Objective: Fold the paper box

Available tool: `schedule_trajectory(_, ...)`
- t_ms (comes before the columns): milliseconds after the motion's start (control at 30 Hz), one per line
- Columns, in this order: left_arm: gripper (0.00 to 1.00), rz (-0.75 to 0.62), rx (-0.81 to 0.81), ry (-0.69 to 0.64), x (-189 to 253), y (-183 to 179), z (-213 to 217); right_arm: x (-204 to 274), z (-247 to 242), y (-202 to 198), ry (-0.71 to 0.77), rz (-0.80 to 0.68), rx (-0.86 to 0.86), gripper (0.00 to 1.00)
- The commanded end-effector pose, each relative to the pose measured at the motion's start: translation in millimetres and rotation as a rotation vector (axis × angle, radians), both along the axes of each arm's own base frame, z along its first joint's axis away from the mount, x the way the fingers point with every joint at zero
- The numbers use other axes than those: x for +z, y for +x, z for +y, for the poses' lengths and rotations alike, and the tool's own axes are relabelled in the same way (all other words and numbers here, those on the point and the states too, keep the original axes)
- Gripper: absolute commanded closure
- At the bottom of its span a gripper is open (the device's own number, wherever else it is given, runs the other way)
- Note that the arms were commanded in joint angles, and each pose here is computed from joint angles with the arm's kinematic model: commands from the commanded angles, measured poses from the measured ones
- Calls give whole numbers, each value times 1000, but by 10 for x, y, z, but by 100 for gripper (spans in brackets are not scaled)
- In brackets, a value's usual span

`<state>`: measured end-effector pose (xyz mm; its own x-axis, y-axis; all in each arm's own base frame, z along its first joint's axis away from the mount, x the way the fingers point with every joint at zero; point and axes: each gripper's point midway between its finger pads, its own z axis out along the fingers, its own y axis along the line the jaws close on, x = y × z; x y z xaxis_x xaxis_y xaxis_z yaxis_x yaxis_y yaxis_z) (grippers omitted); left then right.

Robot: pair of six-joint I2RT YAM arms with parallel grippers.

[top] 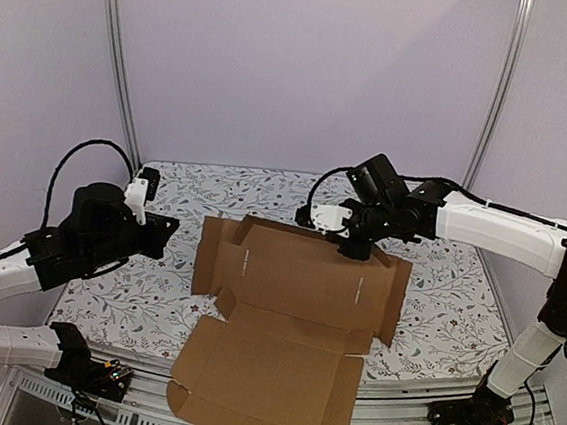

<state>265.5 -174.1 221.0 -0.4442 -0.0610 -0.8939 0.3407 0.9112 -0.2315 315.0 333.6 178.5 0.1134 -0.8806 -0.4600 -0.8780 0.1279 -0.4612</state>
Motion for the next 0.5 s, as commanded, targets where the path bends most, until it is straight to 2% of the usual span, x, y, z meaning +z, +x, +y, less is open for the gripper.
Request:
schedule_trajectory(0, 100, -5, 62, 13, -165, 40, 110, -72, -50, -32, -98, -118, 41, 100)
schedule_trajectory(467, 100, 10, 70, 12, -439, 23, 145, 37, 110, -230, -80, -385, 123, 100)
